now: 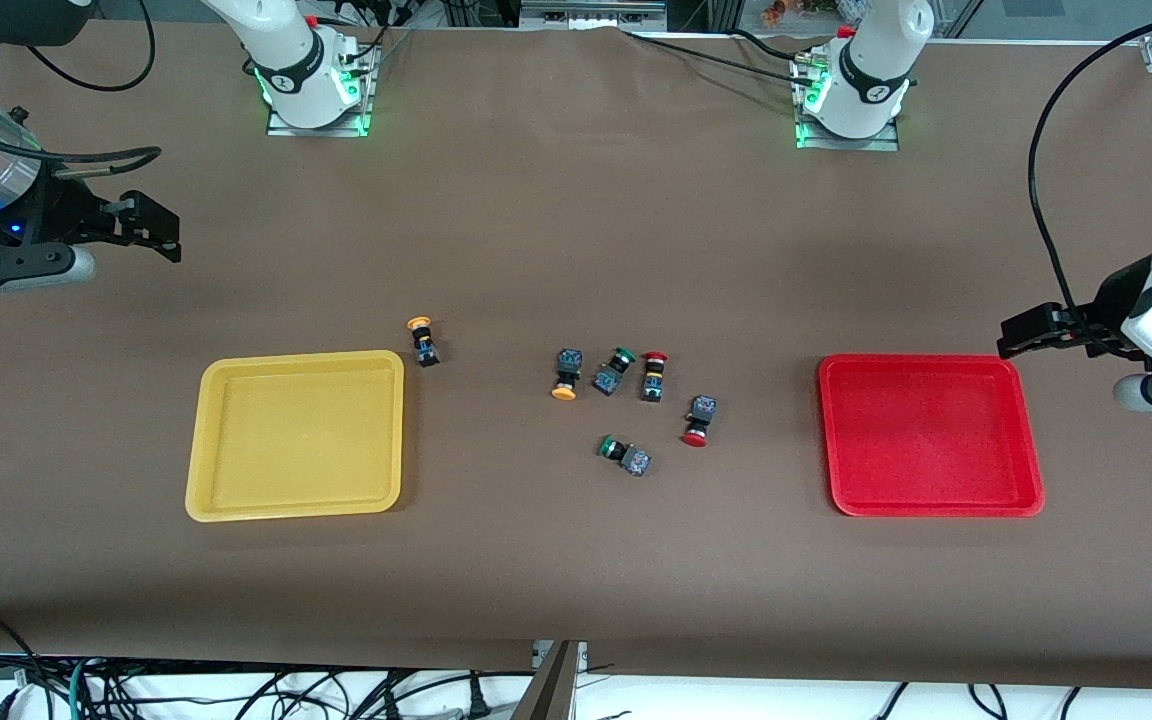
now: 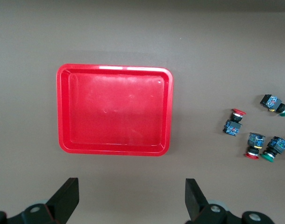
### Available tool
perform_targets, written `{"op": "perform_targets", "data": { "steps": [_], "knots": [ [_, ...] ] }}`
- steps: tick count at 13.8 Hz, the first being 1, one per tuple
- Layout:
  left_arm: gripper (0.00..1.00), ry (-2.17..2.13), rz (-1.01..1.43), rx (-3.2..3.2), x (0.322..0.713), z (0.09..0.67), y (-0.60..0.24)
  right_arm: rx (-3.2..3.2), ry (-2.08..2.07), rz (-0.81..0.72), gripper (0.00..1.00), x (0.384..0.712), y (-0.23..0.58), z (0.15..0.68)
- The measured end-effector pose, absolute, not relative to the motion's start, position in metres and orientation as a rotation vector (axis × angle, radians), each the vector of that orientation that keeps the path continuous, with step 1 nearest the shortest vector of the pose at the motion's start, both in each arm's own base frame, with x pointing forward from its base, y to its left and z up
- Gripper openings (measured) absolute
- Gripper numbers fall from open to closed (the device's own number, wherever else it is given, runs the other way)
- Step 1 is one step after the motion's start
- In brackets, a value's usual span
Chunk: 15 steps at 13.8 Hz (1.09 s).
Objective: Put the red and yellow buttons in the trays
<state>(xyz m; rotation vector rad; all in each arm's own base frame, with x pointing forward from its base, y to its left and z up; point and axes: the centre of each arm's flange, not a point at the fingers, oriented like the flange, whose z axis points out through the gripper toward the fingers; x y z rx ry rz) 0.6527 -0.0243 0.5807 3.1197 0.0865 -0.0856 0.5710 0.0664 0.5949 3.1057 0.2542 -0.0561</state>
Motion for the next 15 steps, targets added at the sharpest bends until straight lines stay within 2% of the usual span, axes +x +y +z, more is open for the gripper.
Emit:
{"op": "perform_targets", "data": {
  "steps": [4, 15],
  "knots": [
    [1.00, 0.079, -0.085, 3.119, 0.6526, 0.5810, -0.0271, 3.112, 0.122, -0.054, 1.00, 0.5710, 0.0663, 0.5949],
    [1.00, 0.081, -0.081, 3.119, 0.6529, 0.5812, -0.0264, 3.109, 0.130, 0.002, 1.00, 0.5744, 0.0708, 0.5987]
  ]
}}
